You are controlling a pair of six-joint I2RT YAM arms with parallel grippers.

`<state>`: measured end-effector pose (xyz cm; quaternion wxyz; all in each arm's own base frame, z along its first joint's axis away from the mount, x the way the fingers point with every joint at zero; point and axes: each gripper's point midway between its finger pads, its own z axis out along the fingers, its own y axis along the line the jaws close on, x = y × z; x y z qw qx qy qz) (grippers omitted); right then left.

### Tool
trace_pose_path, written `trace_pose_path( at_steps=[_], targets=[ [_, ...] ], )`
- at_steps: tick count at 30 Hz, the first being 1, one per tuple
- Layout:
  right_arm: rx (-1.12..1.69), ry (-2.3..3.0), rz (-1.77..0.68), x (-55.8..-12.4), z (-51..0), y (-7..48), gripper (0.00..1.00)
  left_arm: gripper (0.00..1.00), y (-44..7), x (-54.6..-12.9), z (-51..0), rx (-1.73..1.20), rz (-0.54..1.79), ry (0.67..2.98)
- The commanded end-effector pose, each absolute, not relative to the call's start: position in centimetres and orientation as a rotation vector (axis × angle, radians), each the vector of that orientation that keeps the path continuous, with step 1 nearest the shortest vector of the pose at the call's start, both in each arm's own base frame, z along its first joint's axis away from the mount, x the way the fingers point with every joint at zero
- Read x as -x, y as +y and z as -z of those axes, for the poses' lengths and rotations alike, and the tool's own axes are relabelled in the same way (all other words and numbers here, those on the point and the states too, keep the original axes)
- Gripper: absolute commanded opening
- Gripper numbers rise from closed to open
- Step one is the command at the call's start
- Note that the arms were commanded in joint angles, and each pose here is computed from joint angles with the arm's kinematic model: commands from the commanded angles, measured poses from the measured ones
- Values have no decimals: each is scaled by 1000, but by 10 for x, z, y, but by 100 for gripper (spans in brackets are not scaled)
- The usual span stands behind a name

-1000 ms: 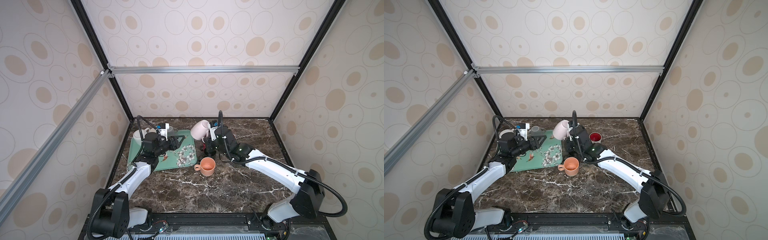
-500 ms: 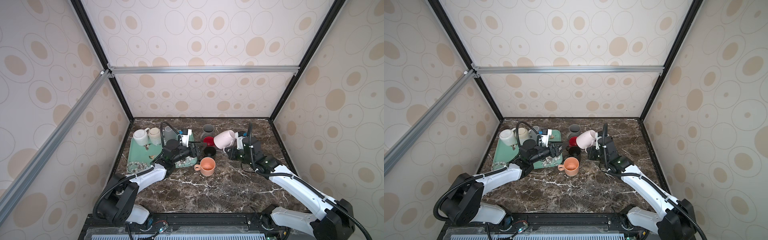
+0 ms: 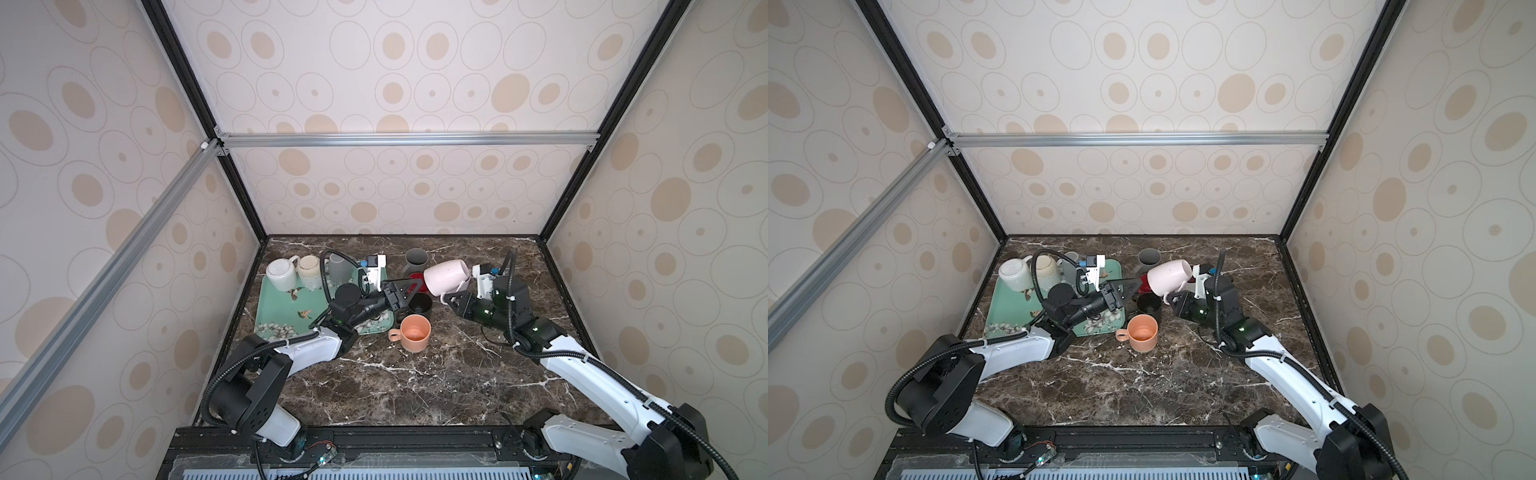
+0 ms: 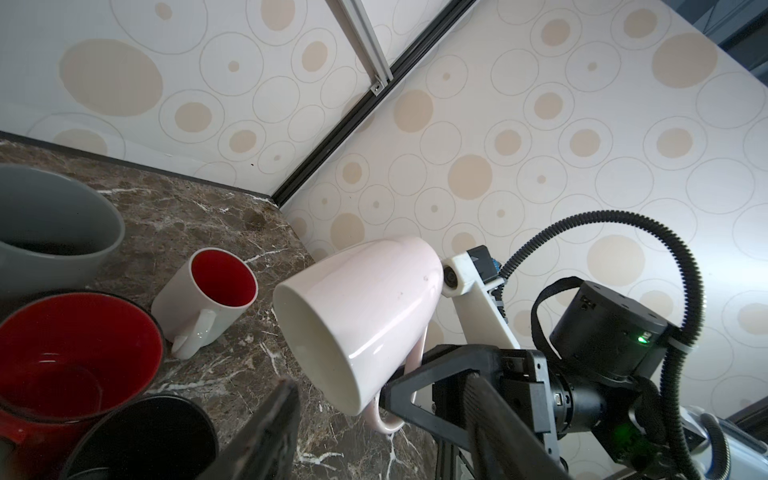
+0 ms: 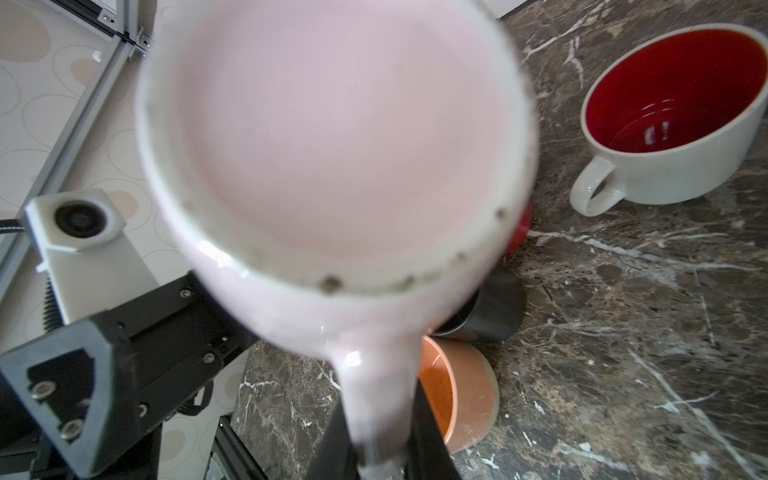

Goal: Turn the mug right side up
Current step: 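Close the left gripper on the pink mug's rim while the right gripper holds it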

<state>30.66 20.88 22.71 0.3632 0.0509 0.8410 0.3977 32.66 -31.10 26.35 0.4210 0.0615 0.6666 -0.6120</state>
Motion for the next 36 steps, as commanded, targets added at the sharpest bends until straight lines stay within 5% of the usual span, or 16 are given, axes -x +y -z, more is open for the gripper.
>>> trace_pose_path(
  at_steps=[1, 13, 19, 24, 33, 36],
  targets=[
    [-100, 2023, -1145, -313, -263, 219, 0, 65, -314, -328, -267, -104, 1564, 1676],
    [-82, 2028, -1288, -316, -263, 239, 0, 64, -340, -312, -291, -263, 1748, 1585],
    [-92, 2051, -1348, -317, -252, 248, 0, 43, -338, -292, -329, -355, 1871, 1410],
    [-88, 2077, -1346, -318, -248, 249, 0, 11, -335, -292, -338, -336, 1889, 1376],
    [-52, 2143, -1345, -314, -237, 254, 0, 1, -340, -291, -346, -374, 1925, 1357],
    [-46, 2149, -1315, -314, -238, 251, 13, 0, -340, -295, -344, -363, 1881, 1383]
  ],
)
